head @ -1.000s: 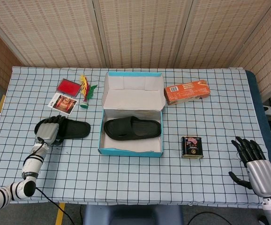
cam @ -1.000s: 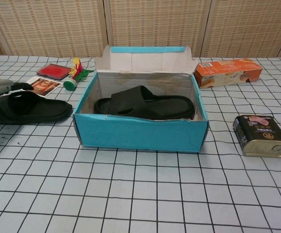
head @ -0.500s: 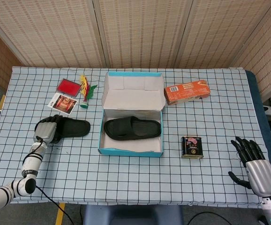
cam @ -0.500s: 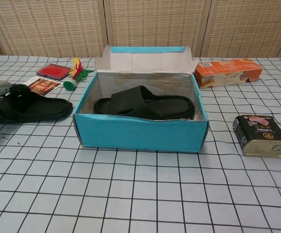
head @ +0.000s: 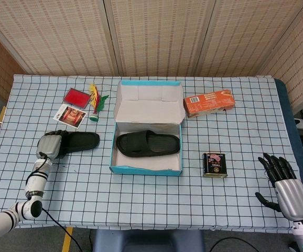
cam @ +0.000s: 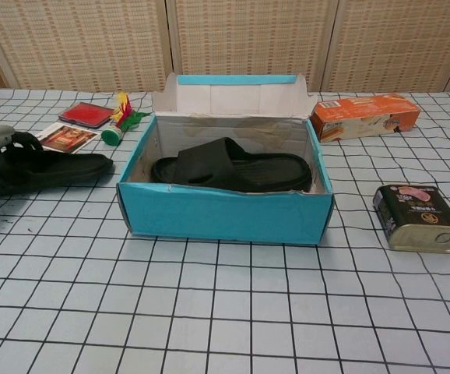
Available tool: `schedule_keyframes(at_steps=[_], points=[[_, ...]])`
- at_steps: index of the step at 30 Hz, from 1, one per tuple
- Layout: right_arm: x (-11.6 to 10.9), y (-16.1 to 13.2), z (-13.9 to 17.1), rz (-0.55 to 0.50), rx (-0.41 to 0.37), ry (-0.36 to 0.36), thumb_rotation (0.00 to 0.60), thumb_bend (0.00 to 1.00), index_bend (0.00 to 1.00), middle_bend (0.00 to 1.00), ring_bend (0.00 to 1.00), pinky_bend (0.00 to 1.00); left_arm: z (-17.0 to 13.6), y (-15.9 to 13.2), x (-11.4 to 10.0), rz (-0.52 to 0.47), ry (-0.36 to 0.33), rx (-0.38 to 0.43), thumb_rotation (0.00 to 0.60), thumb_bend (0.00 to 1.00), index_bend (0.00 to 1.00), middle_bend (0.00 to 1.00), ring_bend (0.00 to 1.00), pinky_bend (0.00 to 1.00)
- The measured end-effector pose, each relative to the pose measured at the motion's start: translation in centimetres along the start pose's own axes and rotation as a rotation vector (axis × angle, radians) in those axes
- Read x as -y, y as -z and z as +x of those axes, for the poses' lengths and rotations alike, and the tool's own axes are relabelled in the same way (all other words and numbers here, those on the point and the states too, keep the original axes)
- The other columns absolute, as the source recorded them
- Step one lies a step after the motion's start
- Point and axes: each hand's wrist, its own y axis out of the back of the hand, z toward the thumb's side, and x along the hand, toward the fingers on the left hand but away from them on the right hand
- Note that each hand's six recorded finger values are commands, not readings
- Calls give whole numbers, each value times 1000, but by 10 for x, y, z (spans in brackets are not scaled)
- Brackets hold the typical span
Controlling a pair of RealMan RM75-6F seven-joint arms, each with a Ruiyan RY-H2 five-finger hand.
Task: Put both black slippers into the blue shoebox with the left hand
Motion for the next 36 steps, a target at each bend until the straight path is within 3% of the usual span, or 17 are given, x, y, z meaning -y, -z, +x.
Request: schedule_keyframes(at_steps=[5,11,19,27,32,36], points=[[0,0,0,2,-2,0,599,119,0,0,0,0,-7,8,-27,-9,-107,-7,600,658,706,663,600,581],[2,-1,0,3,-5,-5,600,118,0,0,0,0,-13,13,-61,-33,-188,2,600,664,708,663,601,582],[2,-1,-1,3,-4,-6,600,118,0,0,0,0,-26,-6,-110,-64,-298,71,600,705,755,714,646,621],[4,-3,-1,1,-8,-15,599,119,0,0,0,0,-49,-51,-140,-107,-358,198,600,824,764,721,651,625],[4,-3,-1,-4,-12,-17,600,118,0,0,0,0,-73,-102,-153,-140,-334,332,600,845,762,724,652,625],[4,-2,-2,-6,-11,-19,600,119,0,0,0,0,-90,-147,-162,-106,-295,443,600,845,762,726,652,625]])
